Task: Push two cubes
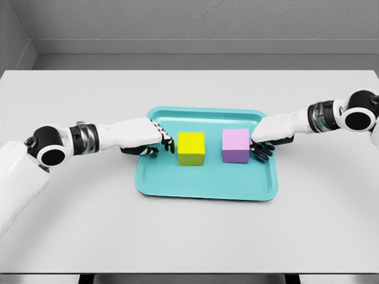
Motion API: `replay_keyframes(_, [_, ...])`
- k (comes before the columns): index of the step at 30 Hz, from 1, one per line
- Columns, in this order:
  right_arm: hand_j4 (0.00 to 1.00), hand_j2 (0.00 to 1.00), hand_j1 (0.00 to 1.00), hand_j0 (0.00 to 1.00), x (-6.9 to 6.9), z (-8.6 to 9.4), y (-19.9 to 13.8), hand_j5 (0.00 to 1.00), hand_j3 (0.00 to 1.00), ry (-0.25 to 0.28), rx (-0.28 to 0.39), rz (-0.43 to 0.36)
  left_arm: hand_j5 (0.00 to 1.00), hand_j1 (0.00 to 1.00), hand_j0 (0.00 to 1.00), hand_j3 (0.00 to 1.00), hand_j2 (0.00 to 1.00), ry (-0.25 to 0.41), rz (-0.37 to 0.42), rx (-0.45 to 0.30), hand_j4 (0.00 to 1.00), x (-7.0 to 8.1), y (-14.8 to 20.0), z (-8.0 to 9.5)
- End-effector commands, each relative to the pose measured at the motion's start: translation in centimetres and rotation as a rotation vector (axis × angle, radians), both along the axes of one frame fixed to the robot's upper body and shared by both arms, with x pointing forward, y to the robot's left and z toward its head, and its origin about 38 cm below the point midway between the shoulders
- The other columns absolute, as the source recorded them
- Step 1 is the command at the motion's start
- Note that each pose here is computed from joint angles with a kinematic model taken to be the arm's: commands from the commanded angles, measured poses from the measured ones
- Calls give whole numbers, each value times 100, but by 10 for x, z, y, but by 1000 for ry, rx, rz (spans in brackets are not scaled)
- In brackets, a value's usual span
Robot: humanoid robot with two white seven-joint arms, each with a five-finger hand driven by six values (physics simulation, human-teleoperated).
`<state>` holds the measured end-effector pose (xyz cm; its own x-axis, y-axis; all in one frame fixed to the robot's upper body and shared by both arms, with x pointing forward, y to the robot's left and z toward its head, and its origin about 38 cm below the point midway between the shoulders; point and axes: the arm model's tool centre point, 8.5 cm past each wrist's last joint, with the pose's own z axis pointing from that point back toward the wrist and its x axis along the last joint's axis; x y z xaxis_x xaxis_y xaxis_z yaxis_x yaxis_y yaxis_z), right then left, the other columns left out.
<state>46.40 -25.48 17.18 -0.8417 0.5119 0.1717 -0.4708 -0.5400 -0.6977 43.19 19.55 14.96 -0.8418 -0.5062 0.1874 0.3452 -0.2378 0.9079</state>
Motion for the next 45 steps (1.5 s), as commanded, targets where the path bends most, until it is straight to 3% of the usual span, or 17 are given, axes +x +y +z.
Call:
replay_keyframes(1, [13,13,13,13,0,0,4,13,13,2,9,3,54,54,54,54,54,-6,5,18,54,0,6,0])
replay_keyframes(7, [13,13,13,13,0,-1,12,13,13,4,16,17,54,54,54,54,54,-1,5,15,54,3,1,-2])
replay_keyframes(10, [13,13,13,13,1,0,13,13,13,2,17,18,49,49,49,49,49,-1,2,13,49,4,-1,-1])
replay_keyframes(16, [13,13,13,13,2,-1,13,13,13,2,13,18,49,49,49,49,49,36,26,8,49,12,-3,-13])
replay_keyframes(41, [13,13,13,13,22,-16,-6,13,13,9,-38,-79,49,49,49,49,49,43,-31,-18,49,5,-33,-16])
replay_keyframes(45, [13,13,13,13,25,-13,-4,13,13,-10,-54,-68,49,49,49,49,49,42,-40,-22,49,5,-38,-15])
